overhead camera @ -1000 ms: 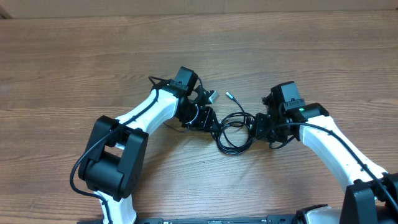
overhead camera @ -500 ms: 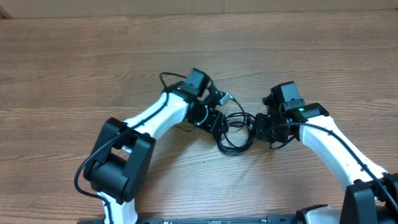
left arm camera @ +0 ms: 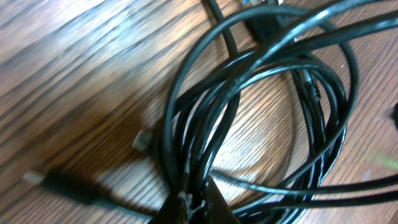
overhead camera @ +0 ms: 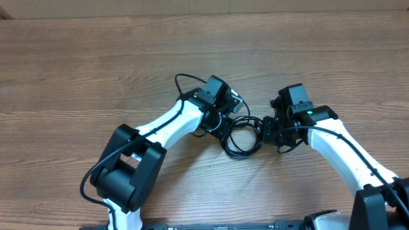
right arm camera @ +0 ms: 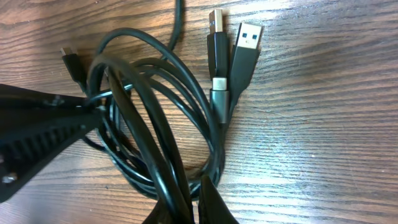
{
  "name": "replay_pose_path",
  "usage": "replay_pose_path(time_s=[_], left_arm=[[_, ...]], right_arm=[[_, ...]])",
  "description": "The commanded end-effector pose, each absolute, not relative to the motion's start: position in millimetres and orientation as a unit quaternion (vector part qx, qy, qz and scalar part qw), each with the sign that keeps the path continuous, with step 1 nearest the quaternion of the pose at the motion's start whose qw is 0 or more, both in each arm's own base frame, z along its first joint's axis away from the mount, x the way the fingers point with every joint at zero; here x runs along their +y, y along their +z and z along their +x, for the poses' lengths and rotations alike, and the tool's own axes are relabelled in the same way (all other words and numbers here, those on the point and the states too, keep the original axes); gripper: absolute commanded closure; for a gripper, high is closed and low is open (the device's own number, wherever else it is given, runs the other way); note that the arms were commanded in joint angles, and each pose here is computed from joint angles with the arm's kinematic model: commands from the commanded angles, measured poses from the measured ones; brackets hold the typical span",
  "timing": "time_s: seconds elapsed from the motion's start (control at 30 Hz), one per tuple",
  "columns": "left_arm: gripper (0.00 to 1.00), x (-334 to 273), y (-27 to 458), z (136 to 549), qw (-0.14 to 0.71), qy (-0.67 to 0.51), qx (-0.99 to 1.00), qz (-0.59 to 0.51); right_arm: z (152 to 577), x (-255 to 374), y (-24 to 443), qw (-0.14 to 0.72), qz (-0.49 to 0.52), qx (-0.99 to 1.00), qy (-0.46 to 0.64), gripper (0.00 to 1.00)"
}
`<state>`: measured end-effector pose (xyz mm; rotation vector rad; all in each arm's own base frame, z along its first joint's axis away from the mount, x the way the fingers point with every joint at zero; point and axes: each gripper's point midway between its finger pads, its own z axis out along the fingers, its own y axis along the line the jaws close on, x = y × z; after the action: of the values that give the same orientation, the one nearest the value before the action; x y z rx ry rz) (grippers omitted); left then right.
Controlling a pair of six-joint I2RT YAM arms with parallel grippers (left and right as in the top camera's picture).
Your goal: Untangle cables
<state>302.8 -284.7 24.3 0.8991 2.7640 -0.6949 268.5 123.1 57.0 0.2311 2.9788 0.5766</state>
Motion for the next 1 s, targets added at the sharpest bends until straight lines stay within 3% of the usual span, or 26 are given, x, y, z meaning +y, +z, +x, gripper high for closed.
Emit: replay_pose_path(time_s=[0.0,0.27,0.5,0.63,0.77,0.87,0.97], left_arm=[[0.96,-268.0,56.8,324.4,0.107,-0.233,0.93,0.264],[0.96,-201.2,120.7,350.9,0.169,-0.229,0.94,0.189],[0.93,-150.0,144.5,360.3,0.191,-0.223,0.947,0.127],[0.7,-138.9,144.9,358.1,0.175,-0.242,0.95,0.09],[0.65,-151.3,150.6,353.6,0.166,-0.279,0.941,0.089],[0.57,-168.8,154.4,349.3,0.171,-0.293,0.932,0.127],[0.55,-186.8,155.2,345.3,0.186,-0.288,0.92,0.188]], right_arm=[[269.2,123.2,56.8,0.05,0.077,0.978,0.189,0.96],[264.8,122.2,55.8,0.041,0.079,0.979,0.186,0.96],[264.3,122.1,55.8,0.04,0.079,0.979,0.186,0.96],[264.2,122.1,55.7,0.04,0.079,0.979,0.186,0.96],[264.3,122.1,55.8,0.04,0.079,0.979,0.186,0.96],[264.4,122.1,55.8,0.04,0.079,0.979,0.186,0.96],[264.4,122.1,55.8,0.04,0.079,0.979,0.186,0.96]])
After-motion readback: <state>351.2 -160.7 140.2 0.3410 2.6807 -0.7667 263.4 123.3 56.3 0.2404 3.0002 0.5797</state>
